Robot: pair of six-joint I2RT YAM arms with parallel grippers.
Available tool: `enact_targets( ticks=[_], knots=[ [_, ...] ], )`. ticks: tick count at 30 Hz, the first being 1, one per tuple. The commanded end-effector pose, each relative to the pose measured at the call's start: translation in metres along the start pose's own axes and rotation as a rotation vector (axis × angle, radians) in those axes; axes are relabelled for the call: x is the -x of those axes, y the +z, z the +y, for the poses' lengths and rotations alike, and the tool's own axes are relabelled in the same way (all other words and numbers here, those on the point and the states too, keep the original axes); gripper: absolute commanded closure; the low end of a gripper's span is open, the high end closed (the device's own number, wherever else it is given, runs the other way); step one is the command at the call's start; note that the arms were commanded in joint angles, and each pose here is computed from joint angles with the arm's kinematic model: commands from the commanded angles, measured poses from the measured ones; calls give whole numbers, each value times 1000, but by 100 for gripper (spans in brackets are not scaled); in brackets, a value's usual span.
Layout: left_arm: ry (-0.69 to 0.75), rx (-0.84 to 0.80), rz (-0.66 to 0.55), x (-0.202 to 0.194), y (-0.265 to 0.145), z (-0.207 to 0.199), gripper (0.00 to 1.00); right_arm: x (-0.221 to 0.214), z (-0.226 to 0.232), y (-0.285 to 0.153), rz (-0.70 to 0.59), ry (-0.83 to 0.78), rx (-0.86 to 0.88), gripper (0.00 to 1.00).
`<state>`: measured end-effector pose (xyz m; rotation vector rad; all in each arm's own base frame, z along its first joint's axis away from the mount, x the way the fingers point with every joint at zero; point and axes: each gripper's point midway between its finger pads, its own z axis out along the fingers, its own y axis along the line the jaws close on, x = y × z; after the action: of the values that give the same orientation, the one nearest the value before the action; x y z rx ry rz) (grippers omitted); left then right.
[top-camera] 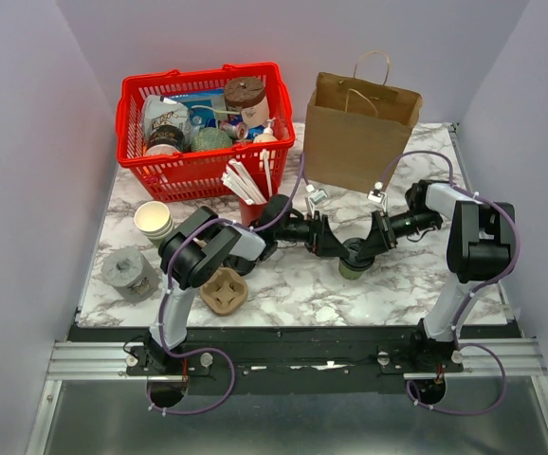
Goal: Pack the takeout coffee
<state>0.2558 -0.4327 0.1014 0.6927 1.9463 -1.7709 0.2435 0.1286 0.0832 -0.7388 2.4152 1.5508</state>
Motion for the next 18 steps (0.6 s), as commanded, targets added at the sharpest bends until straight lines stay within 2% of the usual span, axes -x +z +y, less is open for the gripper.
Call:
enact_targets(
  ticks=[1, 8, 15, 18],
  knots=[
    [-36, 171, 57, -57, -3, 59, 7, -24, -31, 4, 96, -48, -107, 1],
    [-8, 388, 104, -78, -15, 107, 12, -26, -52, 1, 106, 17, -229, 3],
    [62, 626, 189, -99, -40, 154, 15, -25, -54, 1, 105, 10, -233, 4],
    [70, 638, 215, -110, -43, 160, 15, -25, -53, 1, 105, 12, -231, 4]
  ],
)
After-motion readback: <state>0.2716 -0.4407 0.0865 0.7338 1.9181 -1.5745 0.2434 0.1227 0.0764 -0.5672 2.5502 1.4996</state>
